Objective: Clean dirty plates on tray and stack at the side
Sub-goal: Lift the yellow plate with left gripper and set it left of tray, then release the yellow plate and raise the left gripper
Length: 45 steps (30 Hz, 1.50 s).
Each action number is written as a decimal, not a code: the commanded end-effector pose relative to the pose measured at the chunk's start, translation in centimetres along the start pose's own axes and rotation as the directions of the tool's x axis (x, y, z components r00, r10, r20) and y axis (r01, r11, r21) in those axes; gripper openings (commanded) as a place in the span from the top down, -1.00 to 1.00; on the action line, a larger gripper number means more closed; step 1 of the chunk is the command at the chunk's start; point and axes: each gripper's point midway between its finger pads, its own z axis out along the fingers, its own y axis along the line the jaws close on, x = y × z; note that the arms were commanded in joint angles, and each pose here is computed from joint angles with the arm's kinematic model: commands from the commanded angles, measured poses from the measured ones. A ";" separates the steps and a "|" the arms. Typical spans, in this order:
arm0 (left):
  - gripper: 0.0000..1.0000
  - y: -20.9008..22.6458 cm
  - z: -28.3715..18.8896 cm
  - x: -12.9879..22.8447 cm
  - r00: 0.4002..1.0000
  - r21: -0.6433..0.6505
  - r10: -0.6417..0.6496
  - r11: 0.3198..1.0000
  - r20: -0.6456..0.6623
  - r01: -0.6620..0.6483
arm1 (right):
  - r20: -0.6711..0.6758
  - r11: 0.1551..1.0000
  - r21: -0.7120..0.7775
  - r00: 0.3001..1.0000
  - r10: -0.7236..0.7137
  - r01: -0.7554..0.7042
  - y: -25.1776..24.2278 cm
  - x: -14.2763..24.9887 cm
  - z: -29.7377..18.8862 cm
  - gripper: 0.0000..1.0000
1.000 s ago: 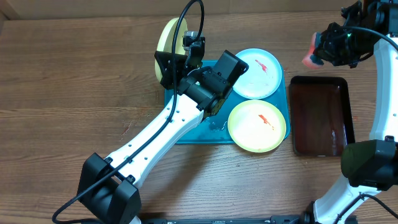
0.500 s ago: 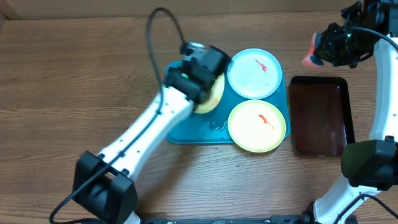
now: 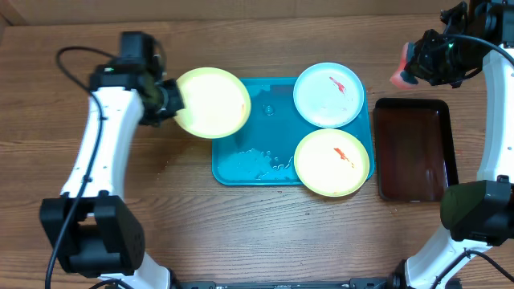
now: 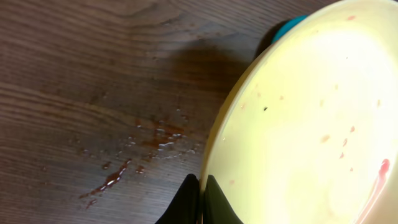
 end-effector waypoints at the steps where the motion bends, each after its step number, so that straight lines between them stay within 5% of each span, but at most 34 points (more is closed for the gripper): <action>1: 0.91 0.6 -1.1 -0.5 1.000 0.117 -0.009 0.993 -0.018 0.011 | 0.021 1.000 -0.003 1.000 -0.016 0.016 0.3 -0.2 -0.6 0.92; 18: 0.92 12.2 1.2 0.2 0.971 -0.040 -0.238 0.971 -0.018 0.237 | 0.016 1.000 -0.002 1.000 -0.014 0.014 0.2 -0.1 -0.6 0.92; 33: 0.92 13.9 8.6 3.2 0.960 -0.026 -0.276 0.960 0.045 0.277 | 0.015 1.000 0.006 1.000 -0.013 0.013 0.1 -0.1 -0.6 0.92; 45: 0.90 15.1 9.5 3.6 0.958 -0.076 -0.274 0.957 0.083 0.280 | 0.011 1.000 0.016 1.000 -0.010 0.010 -0.1 0.1 -0.6 0.92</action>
